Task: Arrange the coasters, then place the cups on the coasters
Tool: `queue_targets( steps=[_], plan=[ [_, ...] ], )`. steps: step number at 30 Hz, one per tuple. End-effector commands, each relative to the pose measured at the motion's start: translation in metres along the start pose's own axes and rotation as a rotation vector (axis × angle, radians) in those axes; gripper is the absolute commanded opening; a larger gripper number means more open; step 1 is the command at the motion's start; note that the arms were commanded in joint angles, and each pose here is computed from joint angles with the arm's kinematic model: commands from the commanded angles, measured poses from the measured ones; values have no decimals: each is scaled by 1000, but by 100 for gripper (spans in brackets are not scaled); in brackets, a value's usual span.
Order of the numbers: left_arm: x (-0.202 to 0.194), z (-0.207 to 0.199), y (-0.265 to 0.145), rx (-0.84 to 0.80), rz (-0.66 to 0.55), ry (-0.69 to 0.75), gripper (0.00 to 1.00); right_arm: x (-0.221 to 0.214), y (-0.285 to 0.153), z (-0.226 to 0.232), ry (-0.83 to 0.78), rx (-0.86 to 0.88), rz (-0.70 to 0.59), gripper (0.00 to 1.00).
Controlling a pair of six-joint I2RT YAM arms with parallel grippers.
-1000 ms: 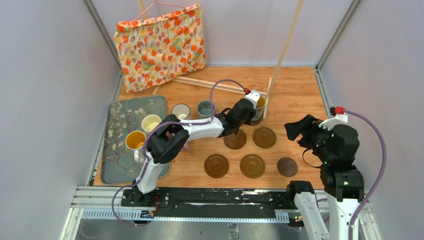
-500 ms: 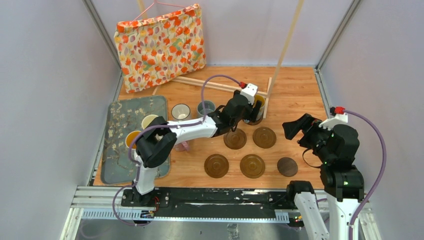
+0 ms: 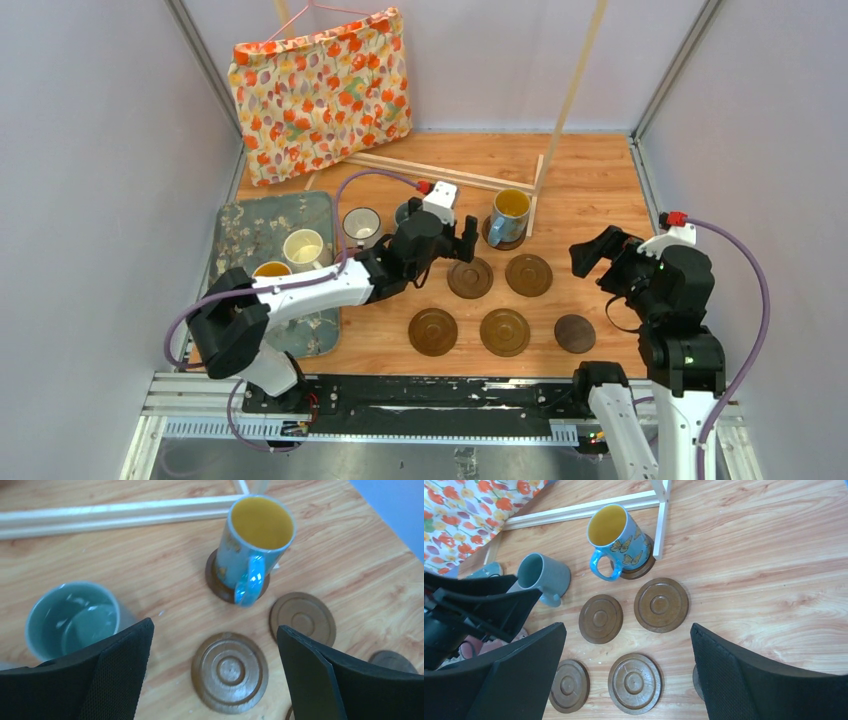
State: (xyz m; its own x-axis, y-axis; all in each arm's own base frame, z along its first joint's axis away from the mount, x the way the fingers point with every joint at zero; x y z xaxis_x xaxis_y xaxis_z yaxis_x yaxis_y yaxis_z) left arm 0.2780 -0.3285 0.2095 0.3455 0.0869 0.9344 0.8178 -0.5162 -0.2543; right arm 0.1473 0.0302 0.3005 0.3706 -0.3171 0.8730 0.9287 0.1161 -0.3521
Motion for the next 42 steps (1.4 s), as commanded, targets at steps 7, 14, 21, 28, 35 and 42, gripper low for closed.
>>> queue_targets(
  steps=[7,14,21,28,35,42],
  plan=[
    [-32,60,-39,332,37,-114,100,-7,4,-8,-37,-34,7,100],
    [-46,76,-35,511,82,-102,100,-7,3,-6,-37,-25,6,100],
    [-52,84,-13,660,94,-113,100,-6,2,-4,-34,-13,7,100],
    [-61,89,9,712,118,-171,97,-6,1,-4,-33,-10,7,100],
    [-71,97,20,734,121,-193,83,-4,1,-2,-26,-3,5,100],
    [-78,107,20,758,128,-201,80,-3,0,-1,-25,4,1,100]
  ],
)
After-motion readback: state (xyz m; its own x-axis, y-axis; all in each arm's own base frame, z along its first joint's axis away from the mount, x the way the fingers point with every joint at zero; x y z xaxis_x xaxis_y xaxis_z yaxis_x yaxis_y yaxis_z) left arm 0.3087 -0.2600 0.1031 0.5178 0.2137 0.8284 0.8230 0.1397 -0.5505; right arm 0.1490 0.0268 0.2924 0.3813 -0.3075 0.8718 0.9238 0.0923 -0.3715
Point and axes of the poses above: each gripper's point midway between its finger pads, its own y axis out along the fingers, its own z axis along the line the jaws close on, x = y × z, the point moved 5 cm from there along -y, back along the fingers, and after that the axes turned 5 degrees about -y, right-handed, at the moved point
